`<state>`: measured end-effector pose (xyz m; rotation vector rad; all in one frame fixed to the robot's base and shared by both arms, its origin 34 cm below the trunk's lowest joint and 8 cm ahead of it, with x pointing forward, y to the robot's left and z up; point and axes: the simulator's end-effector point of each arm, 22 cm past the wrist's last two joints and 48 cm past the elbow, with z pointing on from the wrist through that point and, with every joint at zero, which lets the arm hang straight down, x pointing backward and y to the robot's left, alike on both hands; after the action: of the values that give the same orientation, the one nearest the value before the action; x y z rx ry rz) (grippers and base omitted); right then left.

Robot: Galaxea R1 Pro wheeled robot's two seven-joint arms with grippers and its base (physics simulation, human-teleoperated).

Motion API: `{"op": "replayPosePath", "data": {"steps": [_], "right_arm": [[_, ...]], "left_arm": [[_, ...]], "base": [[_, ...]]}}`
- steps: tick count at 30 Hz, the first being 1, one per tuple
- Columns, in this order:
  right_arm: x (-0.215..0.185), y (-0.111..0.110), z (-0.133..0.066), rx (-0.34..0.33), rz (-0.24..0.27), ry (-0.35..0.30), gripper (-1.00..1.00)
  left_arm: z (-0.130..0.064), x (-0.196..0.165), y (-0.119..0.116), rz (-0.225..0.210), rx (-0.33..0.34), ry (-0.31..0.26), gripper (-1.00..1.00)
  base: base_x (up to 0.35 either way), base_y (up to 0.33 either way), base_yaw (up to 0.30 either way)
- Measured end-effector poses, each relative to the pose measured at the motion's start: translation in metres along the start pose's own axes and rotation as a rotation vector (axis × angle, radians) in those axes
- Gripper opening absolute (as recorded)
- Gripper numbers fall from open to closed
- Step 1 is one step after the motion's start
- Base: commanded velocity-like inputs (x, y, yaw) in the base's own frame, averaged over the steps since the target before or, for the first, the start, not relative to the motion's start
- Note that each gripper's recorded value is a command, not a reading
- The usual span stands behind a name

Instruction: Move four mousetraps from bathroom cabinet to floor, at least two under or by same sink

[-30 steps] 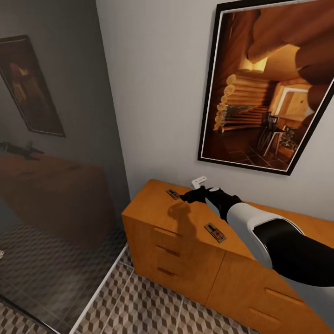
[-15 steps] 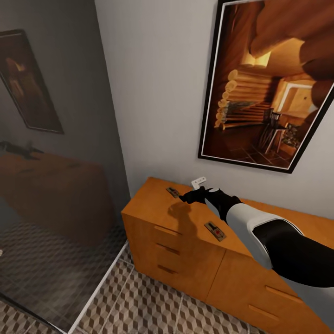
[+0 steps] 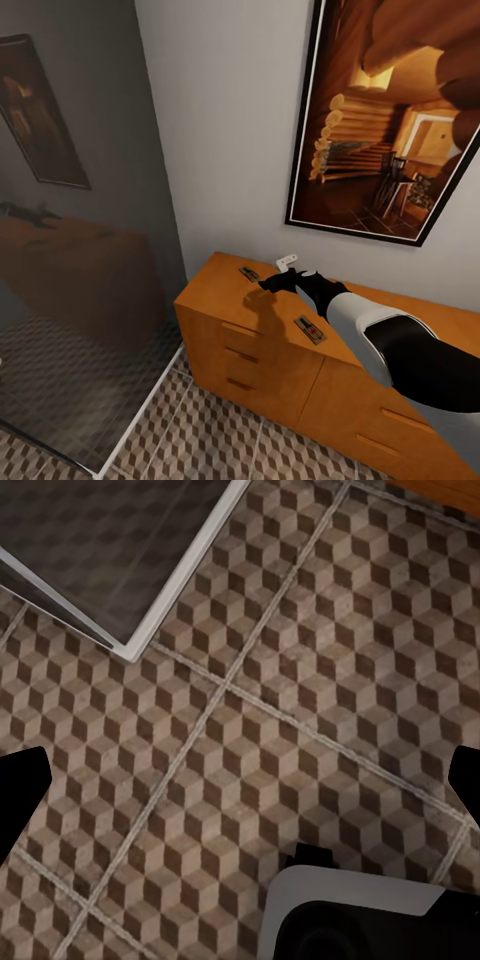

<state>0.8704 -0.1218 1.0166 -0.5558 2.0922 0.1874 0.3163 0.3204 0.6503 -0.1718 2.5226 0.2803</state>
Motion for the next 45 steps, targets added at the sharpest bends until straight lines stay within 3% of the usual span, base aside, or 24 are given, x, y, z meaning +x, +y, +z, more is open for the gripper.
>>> {"op": "replayPosePath", "data": {"steps": [9,13,33,45], "right_arm": [[-0.010,0.011,-0.002,-0.071,-0.019,-0.056,1.00],[-0.006,0.003,-0.007,-0.099,-0.019,-0.057,1.00],[0.005,-0.001,-0.011,-0.132,-0.015,-0.048,1.00],[0.006,0.003,-0.014,-0.177,0.028,-0.060,1.00]], "left_arm": [[0.000,0.000,0.000,0.000,0.000,0.001,1.00],[0.000,0.000,0.000,0.000,0.000,0.001,1.00],[0.000,0.000,0.000,0.000,0.000,0.001,1.00],[0.000,0.000,0.000,0.000,0.000,0.001,1.00]], "base": [[0.000,0.000,0.000],[0.000,0.000,0.000],[0.000,0.000,0.000],[0.000,0.000,0.000]]}}
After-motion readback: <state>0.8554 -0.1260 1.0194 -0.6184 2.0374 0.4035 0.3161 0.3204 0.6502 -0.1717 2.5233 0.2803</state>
